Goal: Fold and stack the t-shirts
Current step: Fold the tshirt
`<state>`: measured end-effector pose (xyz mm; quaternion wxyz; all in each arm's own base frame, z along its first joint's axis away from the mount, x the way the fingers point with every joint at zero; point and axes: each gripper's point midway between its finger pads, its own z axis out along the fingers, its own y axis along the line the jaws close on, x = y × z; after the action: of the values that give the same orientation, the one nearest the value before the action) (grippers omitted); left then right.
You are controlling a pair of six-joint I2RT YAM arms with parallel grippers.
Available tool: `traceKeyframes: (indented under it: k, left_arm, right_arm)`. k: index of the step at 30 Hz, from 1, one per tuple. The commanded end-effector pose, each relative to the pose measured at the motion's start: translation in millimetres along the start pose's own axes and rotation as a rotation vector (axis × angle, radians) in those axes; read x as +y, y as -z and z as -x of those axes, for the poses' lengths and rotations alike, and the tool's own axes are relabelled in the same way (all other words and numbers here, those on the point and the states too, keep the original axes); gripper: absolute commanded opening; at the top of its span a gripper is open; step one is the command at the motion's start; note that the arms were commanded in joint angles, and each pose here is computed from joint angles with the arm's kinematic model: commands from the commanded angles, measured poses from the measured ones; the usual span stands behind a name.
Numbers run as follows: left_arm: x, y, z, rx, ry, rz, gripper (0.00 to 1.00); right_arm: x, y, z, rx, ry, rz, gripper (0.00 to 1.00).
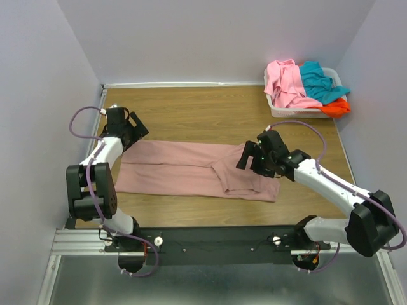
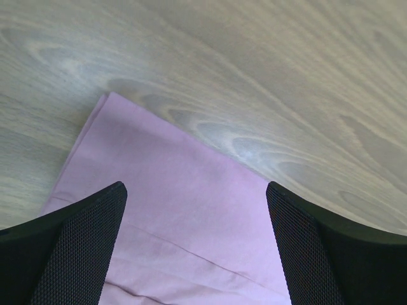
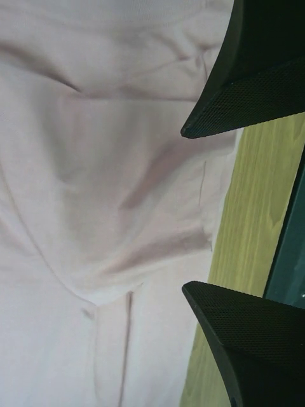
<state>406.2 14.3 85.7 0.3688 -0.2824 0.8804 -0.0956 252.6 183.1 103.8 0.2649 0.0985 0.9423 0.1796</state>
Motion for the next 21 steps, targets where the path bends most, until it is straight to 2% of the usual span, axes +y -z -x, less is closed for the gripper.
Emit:
traceKeyframes:
  k: [1, 5, 11, 12, 15, 16, 17, 20, 21]
  left_arm:
    - [-21, 15, -4, -0.016, -0.039, -0.045, 0.98]
    - [-37, 8, -52, 0.066, -0.115, -0.064, 0.98]
    - [-40, -4, -115, 0.226, -0.163, -0.140, 0.99]
    - [-40, -4, -119, 0.230, -0.169, -0.139, 0.98]
    - [-38, 0, -129, 0.242, -0.186, -0.129, 0.98]
    - [-32, 2, -136, 0.250, -0.188, -0.111, 0.98]
    - [-33, 5, -140, 0.250, -0.194, -0.115, 0.98]
    - [-30, 14, -163, 0.287, -0.201, -0.115, 0.98]
    - [-34, 18, -174, 0.307, -0.197, -0.124, 0.98]
  right_arm:
    - [-2, -20, -35, 0.116, -0.049, 0.057, 1.00]
    - [-40, -35, -64, 0.154, -0.096, -0.068, 1.00]
    - [-66, -55, -53, 0.105, -0.052, -0.211, 1.00]
    - [-74, -65, -60, 0.144, -0.040, -0.249, 1.00]
    - [-74, -85, -34, 0.126, -0.012, -0.282, 1.00]
    - [-82, -97, -35, 0.155, 0.000, -0.319, 1.00]
    - [-71, -105, -10, 0.111, 0.002, -0.306, 1.00]
    - [-73, -129, 23, 0.101, 0.017, -0.311, 1.00]
    - [-64, -137, 57, 0.044, 0.024, -0.299, 1.00]
